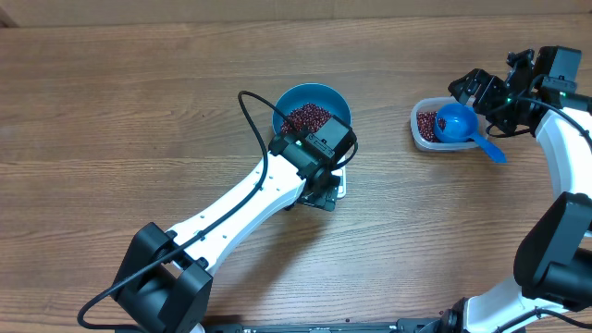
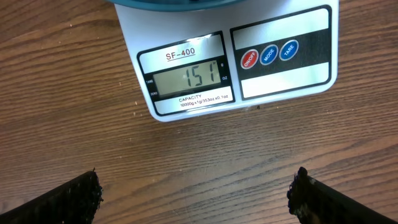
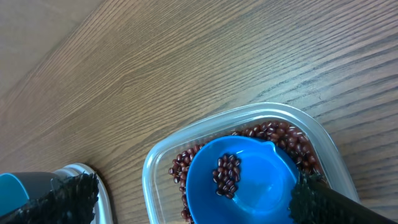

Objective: Scoop item into bowl and weigh 150g on scale

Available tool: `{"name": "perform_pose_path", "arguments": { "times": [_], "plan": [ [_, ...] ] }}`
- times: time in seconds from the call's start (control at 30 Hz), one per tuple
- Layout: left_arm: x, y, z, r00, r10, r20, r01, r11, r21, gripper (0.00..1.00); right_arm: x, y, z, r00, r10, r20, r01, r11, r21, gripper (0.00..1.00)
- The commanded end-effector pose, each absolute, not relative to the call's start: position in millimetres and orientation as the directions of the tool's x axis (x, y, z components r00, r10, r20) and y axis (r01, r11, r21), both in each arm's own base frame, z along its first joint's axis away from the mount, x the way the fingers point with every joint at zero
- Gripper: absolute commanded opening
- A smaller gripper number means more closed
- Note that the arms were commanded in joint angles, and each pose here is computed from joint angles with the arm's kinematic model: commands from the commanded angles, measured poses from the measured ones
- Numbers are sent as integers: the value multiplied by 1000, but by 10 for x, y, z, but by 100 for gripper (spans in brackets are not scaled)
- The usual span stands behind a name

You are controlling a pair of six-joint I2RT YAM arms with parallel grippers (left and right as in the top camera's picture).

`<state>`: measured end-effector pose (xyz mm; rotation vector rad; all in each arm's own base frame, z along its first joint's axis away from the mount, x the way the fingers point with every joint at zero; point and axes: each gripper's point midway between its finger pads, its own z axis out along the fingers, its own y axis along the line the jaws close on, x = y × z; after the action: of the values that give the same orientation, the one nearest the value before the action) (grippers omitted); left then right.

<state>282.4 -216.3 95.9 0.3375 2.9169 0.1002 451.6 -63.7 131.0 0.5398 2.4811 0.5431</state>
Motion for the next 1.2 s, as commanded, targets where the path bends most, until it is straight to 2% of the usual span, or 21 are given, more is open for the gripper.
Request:
{"name": "perform_pose_path", "arguments": {
  "times": [0.0,0.33,0.6,0.87,1.17],
  "plan": [
    [2844,-2124,1043,-952,213,-222,198,976,91,100,4516,-637,1293,-776,478,-411,260,837,482,100],
    [2854,-2128,1046,-951,209,-227,194,977,89,99,4517,-637,1293,-776,478,-412,260,837,482,100],
    [2838,-2088,1133,-966,98,-241,87,995,57,99,4517,-637,1293,-776,478,-412,260,837,482,100],
    [3012,-2044,1457,-938,53,-342,62,998,-13,99,4517,-637,1293,-776,478,-412,260,837,482,100],
    [3251,-1811,1499,-927,-39,-373,-27,999,-37,99,4517,-637,1293,-776,478,-412,260,837,482,100]
  ]
}}
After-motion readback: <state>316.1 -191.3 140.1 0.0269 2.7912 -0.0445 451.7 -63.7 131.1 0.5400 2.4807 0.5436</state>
